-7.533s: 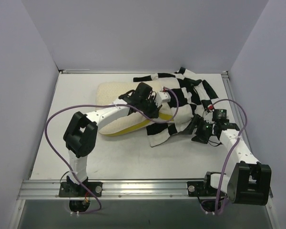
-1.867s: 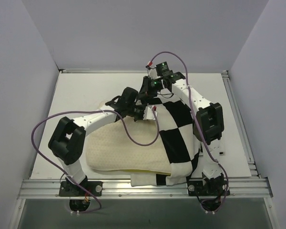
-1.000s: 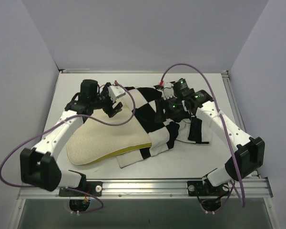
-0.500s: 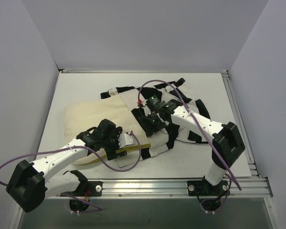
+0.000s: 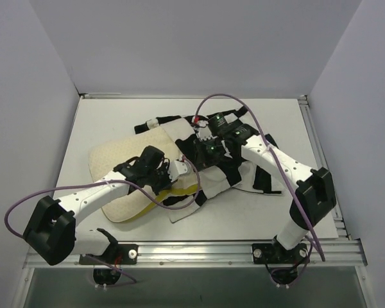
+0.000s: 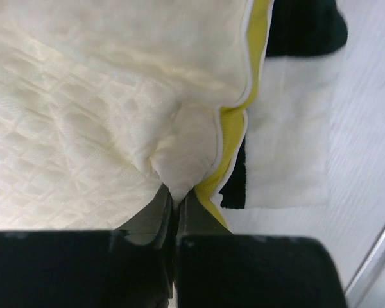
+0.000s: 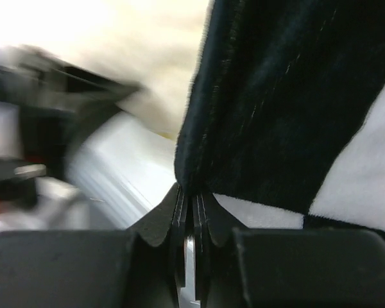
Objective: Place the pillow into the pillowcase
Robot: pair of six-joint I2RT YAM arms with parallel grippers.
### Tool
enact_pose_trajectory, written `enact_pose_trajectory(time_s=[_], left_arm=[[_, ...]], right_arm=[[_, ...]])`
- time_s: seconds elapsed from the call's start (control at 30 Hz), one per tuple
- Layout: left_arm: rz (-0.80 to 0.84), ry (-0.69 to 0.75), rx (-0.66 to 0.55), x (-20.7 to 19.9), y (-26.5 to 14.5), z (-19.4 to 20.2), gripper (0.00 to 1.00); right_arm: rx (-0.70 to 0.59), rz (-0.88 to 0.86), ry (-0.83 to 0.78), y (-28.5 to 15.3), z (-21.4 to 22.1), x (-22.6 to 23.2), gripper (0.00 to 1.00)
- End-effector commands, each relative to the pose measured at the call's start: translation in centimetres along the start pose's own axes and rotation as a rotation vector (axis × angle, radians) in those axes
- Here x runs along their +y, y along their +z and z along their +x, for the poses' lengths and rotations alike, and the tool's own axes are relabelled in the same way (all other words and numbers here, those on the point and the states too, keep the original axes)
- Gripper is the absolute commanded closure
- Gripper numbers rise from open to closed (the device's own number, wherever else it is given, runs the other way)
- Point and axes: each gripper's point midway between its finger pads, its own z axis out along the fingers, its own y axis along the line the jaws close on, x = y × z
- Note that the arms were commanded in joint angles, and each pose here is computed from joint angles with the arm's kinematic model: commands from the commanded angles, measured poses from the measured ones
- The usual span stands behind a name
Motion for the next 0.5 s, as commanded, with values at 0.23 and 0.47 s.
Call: enact_pose_trajectory(time_s=[0.23, 0.47], left_arm=[[-0.063, -0.365, -0.579, 5.3, -7.2, -15.3, 1.00], [-0.062, -0.441, -0.605, 5.5, -7.7, -15.5, 1.00]], right_arm=[[-0.219, -0.411, 0.372, -4.0, -6.8, 3.5, 1.00], [-0.238, -0.280, 0.162, -3.1, -5.0, 2.9, 1.00]])
